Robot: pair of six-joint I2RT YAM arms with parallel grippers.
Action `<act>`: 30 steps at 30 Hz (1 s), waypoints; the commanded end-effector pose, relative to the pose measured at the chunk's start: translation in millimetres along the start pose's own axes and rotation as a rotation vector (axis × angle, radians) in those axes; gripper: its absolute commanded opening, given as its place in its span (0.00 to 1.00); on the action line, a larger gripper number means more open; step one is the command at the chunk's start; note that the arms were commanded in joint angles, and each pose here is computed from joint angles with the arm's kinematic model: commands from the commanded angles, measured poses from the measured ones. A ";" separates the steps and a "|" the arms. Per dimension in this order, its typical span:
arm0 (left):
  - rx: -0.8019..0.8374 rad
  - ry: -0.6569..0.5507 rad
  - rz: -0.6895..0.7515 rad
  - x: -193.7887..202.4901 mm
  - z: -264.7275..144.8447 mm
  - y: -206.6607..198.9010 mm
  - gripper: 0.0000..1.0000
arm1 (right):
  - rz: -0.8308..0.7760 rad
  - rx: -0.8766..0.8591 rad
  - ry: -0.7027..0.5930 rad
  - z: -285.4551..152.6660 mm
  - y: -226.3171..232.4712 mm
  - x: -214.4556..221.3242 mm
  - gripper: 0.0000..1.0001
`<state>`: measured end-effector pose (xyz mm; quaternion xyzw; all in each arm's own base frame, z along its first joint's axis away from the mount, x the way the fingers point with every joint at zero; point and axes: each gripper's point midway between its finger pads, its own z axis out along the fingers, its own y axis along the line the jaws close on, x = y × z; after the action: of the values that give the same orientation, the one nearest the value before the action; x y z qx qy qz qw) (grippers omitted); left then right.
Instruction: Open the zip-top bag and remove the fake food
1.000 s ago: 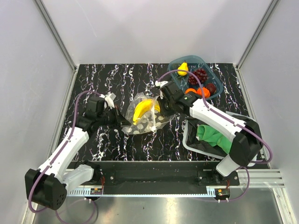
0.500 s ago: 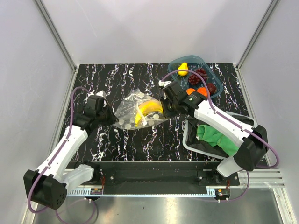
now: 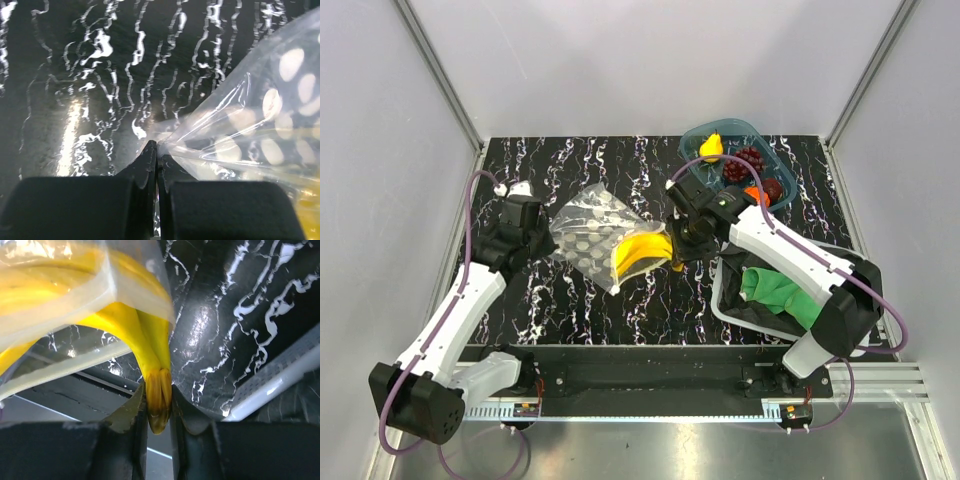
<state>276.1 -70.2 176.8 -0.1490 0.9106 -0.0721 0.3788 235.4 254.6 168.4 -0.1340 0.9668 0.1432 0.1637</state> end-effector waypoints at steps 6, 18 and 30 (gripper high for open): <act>-0.197 -0.117 0.008 -25.2 9.3 34.9 0.00 | 0.140 0.183 -0.049 -38.9 -50.3 -6.9 0.00; -0.023 -0.023 0.115 -28.3 15.5 1.0 0.79 | 0.324 0.384 -0.225 -47.0 -170.9 -114.0 0.00; 0.428 0.041 0.125 25.7 -56.6 -53.2 0.86 | 0.423 0.542 -0.280 12.6 -279.2 -203.8 0.00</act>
<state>259.6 -93.2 190.9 -0.0607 0.9114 -0.1411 0.3817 473.5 57.2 156.7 0.1420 0.9561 -0.0461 0.2521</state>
